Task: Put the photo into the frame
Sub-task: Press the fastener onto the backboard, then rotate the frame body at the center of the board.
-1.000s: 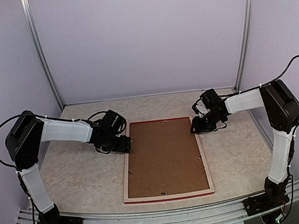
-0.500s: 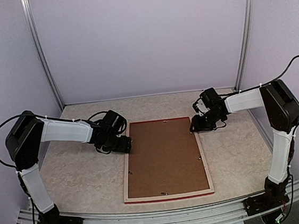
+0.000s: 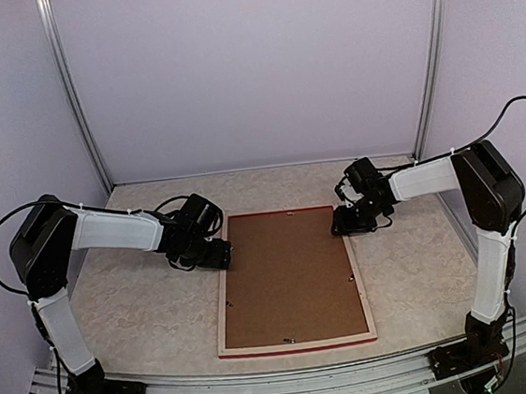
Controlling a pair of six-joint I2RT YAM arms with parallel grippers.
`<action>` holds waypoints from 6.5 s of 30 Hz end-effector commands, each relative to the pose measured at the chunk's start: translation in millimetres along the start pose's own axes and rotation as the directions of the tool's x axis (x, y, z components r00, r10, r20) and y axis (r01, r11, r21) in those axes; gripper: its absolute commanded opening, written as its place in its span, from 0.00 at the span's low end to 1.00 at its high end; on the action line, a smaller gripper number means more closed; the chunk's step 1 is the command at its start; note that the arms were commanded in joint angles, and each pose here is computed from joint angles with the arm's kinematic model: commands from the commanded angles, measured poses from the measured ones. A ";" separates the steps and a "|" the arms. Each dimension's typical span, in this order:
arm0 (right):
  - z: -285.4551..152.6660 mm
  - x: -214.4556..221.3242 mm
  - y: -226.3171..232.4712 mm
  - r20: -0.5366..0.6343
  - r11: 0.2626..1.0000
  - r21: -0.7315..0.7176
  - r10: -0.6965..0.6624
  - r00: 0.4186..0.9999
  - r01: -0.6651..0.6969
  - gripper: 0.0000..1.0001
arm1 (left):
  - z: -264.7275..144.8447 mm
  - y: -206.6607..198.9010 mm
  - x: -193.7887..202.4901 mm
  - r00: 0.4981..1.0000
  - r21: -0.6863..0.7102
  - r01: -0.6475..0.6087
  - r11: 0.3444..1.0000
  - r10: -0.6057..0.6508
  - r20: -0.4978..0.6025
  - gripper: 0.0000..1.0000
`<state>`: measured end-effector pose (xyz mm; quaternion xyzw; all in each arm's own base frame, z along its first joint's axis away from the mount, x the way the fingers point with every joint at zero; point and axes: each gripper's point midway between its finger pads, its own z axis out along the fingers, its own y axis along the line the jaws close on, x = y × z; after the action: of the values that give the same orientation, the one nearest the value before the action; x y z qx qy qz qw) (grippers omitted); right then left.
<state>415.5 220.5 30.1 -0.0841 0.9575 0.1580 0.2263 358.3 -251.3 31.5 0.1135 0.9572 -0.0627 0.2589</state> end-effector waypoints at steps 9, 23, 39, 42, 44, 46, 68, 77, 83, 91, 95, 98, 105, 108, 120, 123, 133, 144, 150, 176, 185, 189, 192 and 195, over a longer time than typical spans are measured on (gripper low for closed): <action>10.1 13.2 -4.3 -0.046 0.999 0.052 0.002 0.999 0.000 0.45 | 2.1 -2.0 1.3 1.000 -0.004 -0.013 1.000 0.013 -0.009 0.80; 18.0 25.2 -13.6 -0.078 1.000 0.007 0.018 0.997 -0.018 0.33 | 1.6 -0.7 2.3 1.000 -0.012 -0.017 1.000 0.017 -0.009 0.80; 18.8 25.1 -21.6 -0.056 0.998 -0.035 -0.046 0.997 0.044 0.27 | -0.7 3.8 4.5 1.000 -0.027 -0.015 1.000 0.015 -0.008 0.80; 13.3 20.0 -19.9 -0.043 0.997 -0.049 -0.068 0.997 0.066 0.27 | -0.7 3.4 4.3 1.000 -0.027 -0.016 1.000 0.016 -0.007 0.80; 8.6 15.7 -19.6 -0.034 0.995 -0.063 -0.081 0.996 0.078 0.29 | -0.8 3.6 4.0 1.000 -0.027 -0.015 1.000 0.015 -0.007 0.80; 3.1 10.0 -19.9 -0.022 0.993 -0.076 -0.090 0.996 0.088 0.30 | -1.0 3.3 3.2 1.000 -0.026 -0.016 1.000 0.016 -0.006 0.80; -46.7 7.8 -12.4 0.026 0.992 -0.106 -0.070 0.997 0.072 0.71 | -17.5 1.5 -14.0 0.999 -0.022 0.019 1.000 -0.018 0.038 0.84; -46.4 50.5 -3.4 -0.028 0.996 -0.080 -0.044 0.999 0.042 0.67 | -55.9 0.8 -44.0 0.989 0.000 0.064 0.998 -0.063 0.130 0.99; -41.4 66.9 7.6 -0.051 0.995 -0.089 -0.054 0.997 0.050 0.66 | -66.0 0.8 -52.3 0.986 0.025 0.076 0.997 -0.079 0.149 0.99; -36.6 74.3 4.5 -0.077 0.995 -0.058 -0.086 0.993 0.082 0.42 | -62.6 6.3 -48.6 0.988 0.010 0.080 0.997 -0.081 0.130 0.99; -37.7 67.0 2.4 -0.088 0.988 -0.032 -0.151 0.985 0.148 0.28 | -64.9 9.5 -50.7 0.988 0.000 0.079 0.997 -0.079 0.133 0.99; -39.6 55.3 2.8 -0.076 0.976 -0.019 -0.219 0.973 0.218 0.21 | -64.5 13.8 -51.5 0.989 -0.006 0.075 0.997 -0.074 0.129 0.99; -30.3 24.8 10.1 -0.052 0.917 -0.022 -0.400 0.915 0.399 0.10 | -64.6 16.0 -50.2 0.992 0.009 0.054 0.998 -0.055 0.115 0.99; -18.4 17.9 21.2 -0.046 0.879 -0.084 -0.475 0.879 0.470 0.07 | -63.4 10.5 -51.7 0.993 0.039 0.039 0.998 -0.043 0.109 0.99; 24.5 -19.9 56.7 -0.010 0.689 -0.265 -0.702 0.712 0.675 0.16 | -12.2 15.3 -57.0 0.999 -0.002 -0.049 0.999 0.049 0.014 0.99; 29.6 -35.9 60.7 -0.006 0.682 -0.277 -0.706 0.708 0.677 0.36 | 9.5 30.8 -54.1 0.998 -0.084 -0.064 0.994 0.062 -0.032 0.99; -11.2 -75.9 56.8 0.138 0.783 -0.215 -0.568 0.812 0.584 0.65 | 46.1 49.1 -43.6 0.990 -0.073 -0.084 0.994 0.075 -0.122 0.85; -76.5 -29.0 -17.5 -0.039 0.985 0.087 -0.149 0.988 0.152 0.73 | 43.9 43.6 -17.8 0.988 0.003 0.051 0.999 -0.049 -0.150 0.33; -119.9 30.4 -31.6 -0.045 0.991 0.129 0.048 0.998 -0.042 0.99 | 24.5 42.4 17.0 0.974 0.054 0.190 0.980 -0.181 -0.137 0.25; -113.8 114.1 -89.2 -0.026 0.930 0.325 0.192 0.981 -0.173 0.85 | -50.2 -66.7 106.8 0.988 0.087 0.142 0.986 -0.136 -0.066 0.82; -102.8 104.8 -94.3 -0.075 0.953 0.283 0.139 0.987 -0.113 0.72 | -45.9 -61.4 67.4 0.997 0.064 0.078 0.995 -0.076 -0.035 0.89; -101.9 116.0 -89.2 -0.103 0.964 0.247 0.124 0.987 -0.095 0.72 | -43.6 -64.9 53.9 0.998 0.071 0.065 0.995 -0.064 -0.027 0.89; -105.1 120.2 -88.4 -0.097 0.966 0.239 0.121 0.988 -0.095 0.72 | -39.5 -65.0 50.4 0.998 0.072 0.064 0.995 -0.062 -0.031 0.89; -107.4 119.8 -83.7 -0.103 0.971 0.215 0.132 0.986 -0.107 0.71 | -35.6 -63.8 48.5 0.997 0.067 0.066 0.996 -0.064 -0.032 0.90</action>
<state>287.1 92.4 36.6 -0.0075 0.9855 0.0467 0.1629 280.1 -299.6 46.7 0.0802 0.9594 -0.1161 0.2441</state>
